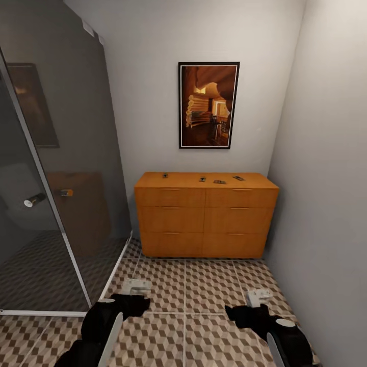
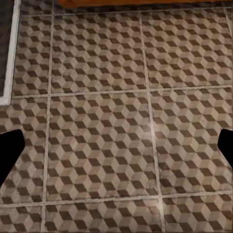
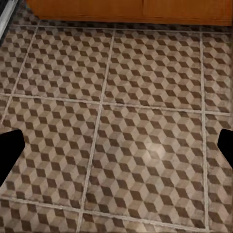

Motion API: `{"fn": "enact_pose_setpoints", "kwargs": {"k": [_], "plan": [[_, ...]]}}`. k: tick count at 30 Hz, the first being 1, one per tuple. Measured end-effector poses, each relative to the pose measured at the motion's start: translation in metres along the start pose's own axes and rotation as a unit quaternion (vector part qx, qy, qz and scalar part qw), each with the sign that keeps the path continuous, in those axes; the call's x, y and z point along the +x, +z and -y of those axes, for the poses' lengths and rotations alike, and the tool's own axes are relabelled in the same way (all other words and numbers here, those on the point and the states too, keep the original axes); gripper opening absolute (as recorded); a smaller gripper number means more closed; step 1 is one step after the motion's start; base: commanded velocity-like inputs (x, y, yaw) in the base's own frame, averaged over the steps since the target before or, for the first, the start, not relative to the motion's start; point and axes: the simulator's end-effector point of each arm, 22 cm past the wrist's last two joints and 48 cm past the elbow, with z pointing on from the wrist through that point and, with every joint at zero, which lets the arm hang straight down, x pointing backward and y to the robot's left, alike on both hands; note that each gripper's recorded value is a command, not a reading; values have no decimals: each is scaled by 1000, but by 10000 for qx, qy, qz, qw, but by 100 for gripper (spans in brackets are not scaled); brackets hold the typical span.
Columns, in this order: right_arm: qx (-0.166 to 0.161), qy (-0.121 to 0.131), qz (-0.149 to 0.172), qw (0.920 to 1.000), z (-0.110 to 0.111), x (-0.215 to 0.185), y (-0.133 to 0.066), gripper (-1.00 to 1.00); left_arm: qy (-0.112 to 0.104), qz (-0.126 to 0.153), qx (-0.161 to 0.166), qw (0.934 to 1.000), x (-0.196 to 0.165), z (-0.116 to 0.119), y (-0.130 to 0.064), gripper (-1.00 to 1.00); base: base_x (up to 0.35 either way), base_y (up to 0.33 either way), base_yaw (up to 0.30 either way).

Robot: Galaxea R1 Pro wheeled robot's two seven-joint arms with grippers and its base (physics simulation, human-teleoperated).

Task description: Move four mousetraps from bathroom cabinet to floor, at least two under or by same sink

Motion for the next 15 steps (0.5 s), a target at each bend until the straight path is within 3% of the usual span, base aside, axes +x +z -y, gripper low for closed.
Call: {"fn": "enact_pose_setpoints", "kwargs": {"k": [5, 9, 14, 15], "plan": [[-66, 7, 194, 9998, -7, -61, 1, 100, 23, 647, -128, 9978, -80, 1, -13, 100, 0, 0, 0], [-110, -7, 380, 9992, -13, -113, -3, 100, 133, 1185, -150, 9927, -153, 7, -35, 100, 0, 0, 0], [-108, -80, 720, 9973, -16, -186, -18, 100, 184, 2085, -150, 9777, -254, 13, -81, 100, 0, 0, 0], [-94, -122, 966, 9952, -17, -217, -27, 100, 199, 2420, -156, 9699, -290, 14, -103, 100, 0, 0, 0]]}}
